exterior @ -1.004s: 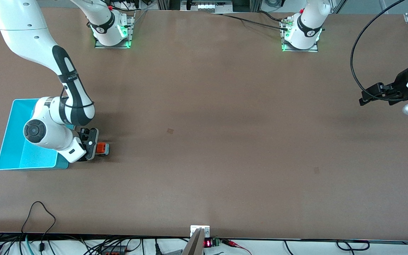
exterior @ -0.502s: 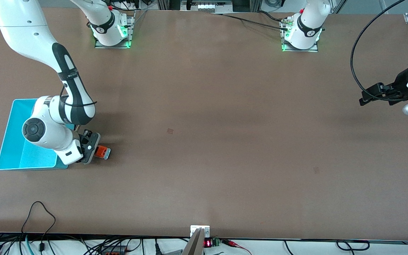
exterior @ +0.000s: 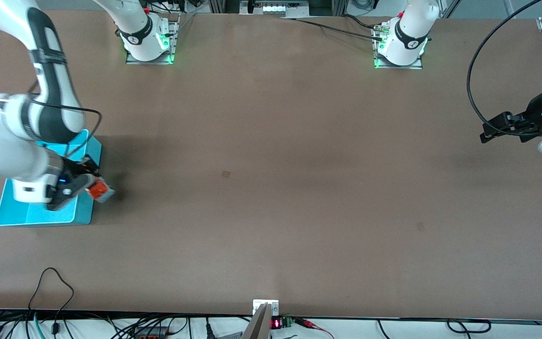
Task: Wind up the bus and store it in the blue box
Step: 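Close the right gripper on the bus and lift it, then lower the bus into the cyan box and open the right gripper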
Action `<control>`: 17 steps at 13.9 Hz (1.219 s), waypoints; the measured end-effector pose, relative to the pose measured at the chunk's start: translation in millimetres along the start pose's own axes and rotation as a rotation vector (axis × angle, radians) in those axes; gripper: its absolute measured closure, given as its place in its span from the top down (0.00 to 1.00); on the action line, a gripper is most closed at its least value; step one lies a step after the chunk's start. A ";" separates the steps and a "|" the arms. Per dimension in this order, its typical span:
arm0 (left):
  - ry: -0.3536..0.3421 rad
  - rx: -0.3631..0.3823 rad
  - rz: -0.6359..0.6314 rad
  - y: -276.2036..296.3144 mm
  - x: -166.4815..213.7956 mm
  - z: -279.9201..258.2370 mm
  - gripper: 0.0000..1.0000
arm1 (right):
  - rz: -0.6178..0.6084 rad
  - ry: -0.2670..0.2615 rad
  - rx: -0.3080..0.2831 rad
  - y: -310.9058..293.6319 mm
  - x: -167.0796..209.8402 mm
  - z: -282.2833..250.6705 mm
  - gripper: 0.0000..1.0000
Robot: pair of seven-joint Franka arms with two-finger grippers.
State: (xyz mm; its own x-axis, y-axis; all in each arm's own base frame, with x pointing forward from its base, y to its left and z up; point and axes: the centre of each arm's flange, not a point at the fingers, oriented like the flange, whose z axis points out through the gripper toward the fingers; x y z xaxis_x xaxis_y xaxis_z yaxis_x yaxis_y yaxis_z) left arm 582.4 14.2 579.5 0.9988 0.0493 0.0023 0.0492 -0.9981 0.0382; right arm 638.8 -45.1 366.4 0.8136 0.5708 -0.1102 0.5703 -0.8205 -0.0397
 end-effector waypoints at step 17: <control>0.003 0.000 0.001 0.3 0.3 -0.3 1.00 | 0.596 -0.078 -0.053 119.8 -90.4 137.7 0.52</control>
State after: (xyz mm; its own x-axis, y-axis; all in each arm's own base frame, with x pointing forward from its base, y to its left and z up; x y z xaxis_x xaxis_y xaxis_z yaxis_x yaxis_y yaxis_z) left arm 582.7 13.9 579.7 0.9988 0.0489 0.0050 0.0487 -0.9981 0.0382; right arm 618.0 -199.2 234.9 0.9853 0.0076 -0.1706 0.0251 -0.9946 0.1010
